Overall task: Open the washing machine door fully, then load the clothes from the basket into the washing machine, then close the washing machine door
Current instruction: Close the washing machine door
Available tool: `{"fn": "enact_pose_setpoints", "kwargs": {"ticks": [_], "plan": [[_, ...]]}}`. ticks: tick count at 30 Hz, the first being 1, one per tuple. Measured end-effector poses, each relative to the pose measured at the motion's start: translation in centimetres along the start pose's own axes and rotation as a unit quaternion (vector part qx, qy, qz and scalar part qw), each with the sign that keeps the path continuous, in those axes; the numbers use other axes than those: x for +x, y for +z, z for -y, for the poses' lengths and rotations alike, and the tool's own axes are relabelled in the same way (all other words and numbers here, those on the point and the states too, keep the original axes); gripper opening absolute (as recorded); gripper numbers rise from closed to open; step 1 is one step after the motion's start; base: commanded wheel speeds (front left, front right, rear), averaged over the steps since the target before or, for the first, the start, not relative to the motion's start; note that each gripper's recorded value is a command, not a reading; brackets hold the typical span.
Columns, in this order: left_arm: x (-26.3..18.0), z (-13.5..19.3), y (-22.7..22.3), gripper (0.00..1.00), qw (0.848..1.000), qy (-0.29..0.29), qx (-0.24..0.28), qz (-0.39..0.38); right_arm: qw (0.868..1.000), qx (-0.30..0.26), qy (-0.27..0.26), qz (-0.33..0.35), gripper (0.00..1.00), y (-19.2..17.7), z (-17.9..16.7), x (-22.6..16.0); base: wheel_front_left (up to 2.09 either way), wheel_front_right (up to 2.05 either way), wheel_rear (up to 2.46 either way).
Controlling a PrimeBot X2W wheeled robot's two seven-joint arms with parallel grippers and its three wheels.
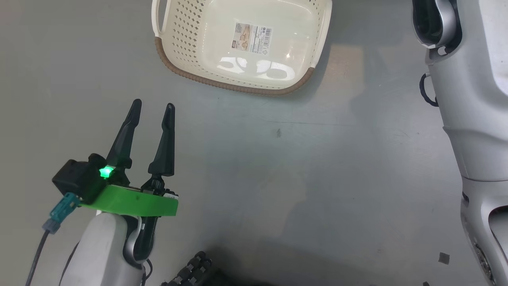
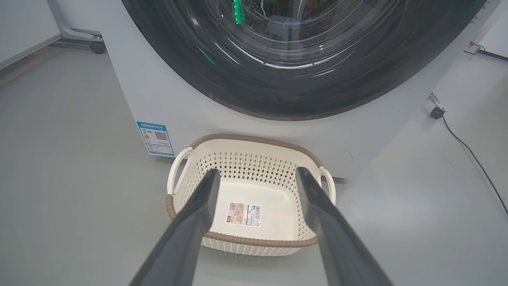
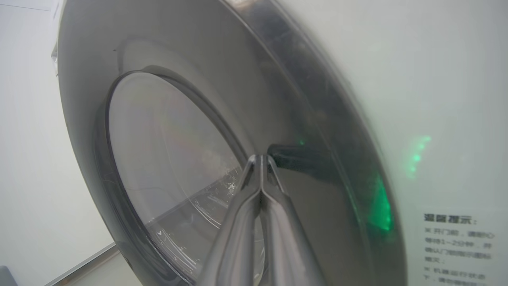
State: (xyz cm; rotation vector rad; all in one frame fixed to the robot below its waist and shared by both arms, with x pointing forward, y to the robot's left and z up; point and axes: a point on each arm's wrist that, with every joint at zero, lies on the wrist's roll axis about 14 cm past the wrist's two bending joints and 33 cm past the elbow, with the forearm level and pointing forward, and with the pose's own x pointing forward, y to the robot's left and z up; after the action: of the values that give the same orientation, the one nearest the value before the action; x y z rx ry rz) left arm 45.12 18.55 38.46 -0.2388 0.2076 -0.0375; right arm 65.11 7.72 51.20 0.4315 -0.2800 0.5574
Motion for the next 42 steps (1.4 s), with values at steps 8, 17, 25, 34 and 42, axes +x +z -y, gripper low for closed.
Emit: {"fn": "enact_pose_setpoints", "kwargs": {"ticks": [8,17,25,34,42], "plan": [[0.0,-0.6,0.6,1.0,1.0,0.008,0.0,0.008,1.0,-0.001,0.01,-0.017,0.0,-0.8,-0.1,-0.2,0.0,0.0,0.0],[-0.1,-0.8,2.2,1.0,1.0,0.013,0.0,0.029,0.998,-0.002,0.0,-0.07,0.0,-2.6,0.2,-3.3,0.0,0.0,0.0],[-0.6,-1.1,4.7,1.0,0.998,0.013,0.007,0.058,0.995,0.003,-0.004,-0.099,0.0,-2.2,-0.4,-6.2,0.0,0.0,0.0],[-1.8,-1.4,6.2,1.0,0.997,0.018,0.01,0.076,0.99,-0.006,-0.027,-0.138,0.16,-2.1,0.1,-10.4,0.0,0.0,0.0],[-3.3,-1.3,7.2,1.0,0.996,0.018,0.007,0.089,0.986,-0.019,-0.057,-0.153,1.0,-0.5,0.8,-13.9,0.0,0.0,0.0]]}}
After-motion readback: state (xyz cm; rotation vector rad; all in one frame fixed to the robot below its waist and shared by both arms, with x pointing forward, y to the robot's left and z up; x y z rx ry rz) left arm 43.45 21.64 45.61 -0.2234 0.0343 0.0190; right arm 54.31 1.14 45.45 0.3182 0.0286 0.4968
